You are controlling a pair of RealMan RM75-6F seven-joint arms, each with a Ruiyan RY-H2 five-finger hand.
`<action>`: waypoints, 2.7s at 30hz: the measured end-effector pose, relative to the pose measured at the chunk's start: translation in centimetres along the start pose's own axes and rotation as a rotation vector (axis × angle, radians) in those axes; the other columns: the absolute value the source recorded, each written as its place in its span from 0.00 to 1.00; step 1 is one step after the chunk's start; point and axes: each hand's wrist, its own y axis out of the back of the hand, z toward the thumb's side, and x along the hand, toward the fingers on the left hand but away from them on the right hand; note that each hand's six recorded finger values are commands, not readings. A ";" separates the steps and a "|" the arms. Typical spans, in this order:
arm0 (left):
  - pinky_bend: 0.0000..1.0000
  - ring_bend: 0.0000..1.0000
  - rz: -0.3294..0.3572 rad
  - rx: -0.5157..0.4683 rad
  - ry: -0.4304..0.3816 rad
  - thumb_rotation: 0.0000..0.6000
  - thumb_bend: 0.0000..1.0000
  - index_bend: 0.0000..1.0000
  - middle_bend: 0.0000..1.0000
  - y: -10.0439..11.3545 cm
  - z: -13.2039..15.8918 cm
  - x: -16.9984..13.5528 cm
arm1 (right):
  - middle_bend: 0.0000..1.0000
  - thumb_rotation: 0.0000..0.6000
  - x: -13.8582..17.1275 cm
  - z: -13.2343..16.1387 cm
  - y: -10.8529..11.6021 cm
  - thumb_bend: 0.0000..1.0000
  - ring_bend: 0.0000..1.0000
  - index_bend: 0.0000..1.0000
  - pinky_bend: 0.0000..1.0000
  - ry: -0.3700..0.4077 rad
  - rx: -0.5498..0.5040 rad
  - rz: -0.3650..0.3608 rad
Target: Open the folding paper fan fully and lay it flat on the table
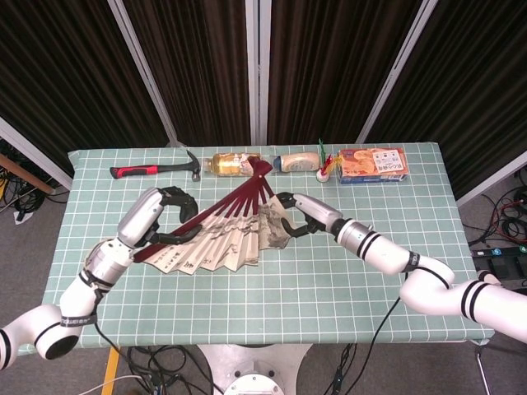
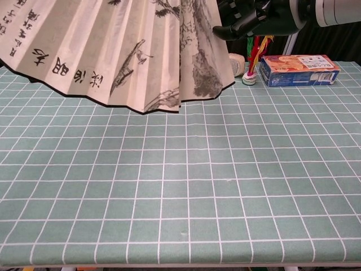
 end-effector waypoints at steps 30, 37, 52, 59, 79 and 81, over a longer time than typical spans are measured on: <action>0.48 0.67 -0.029 0.810 0.046 1.00 0.35 0.62 0.72 -2.2 -5.4 -3.1 | 0.36 1.00 5.1 -2.0 4.0 0.63 0.08 0.74 0.00 0.014 0.880 -0.604; 0.48 0.67 -0.010 0.977 0.027 1.00 0.35 0.61 0.71 -4.7 -6.2 -4.1 | 0.36 1.00 6.2 -3.2 2.3 0.63 0.08 0.74 0.00 0.020 1.002 -0.713; 0.43 0.60 -0.143 1.126 0.003 1.00 0.04 0.32 0.54 -9.1 -7.4 -5.6 | 0.32 1.00 6.6 -7.6 0.0 0.63 0.06 0.70 0.00 0.019 1.099 -0.801; 0.38 0.46 -0.227 1.120 0.020 1.00 0.00 0.20 0.38 -10.1 -7.1 -6.3 | 0.29 1.00 7.4 -9.5 -1.5 0.63 0.01 0.69 0.00 0.015 1.116 -0.807; 0.30 0.22 -0.355 1.048 0.065 1.00 0.00 0.13 0.24 -9.9 -5.6 -7.0 | 0.03 1.00 11.2 -14.3 -6.2 0.41 0.00 0.06 0.00 -0.120 1.189 -0.715; 0.30 0.22 -0.347 1.032 0.080 1.00 0.00 0.13 0.24 -9.6 -5.9 -6.8 | 0.00 1.00 11.3 -14.9 -6.6 0.35 0.00 0.00 0.00 -0.157 1.175 -0.686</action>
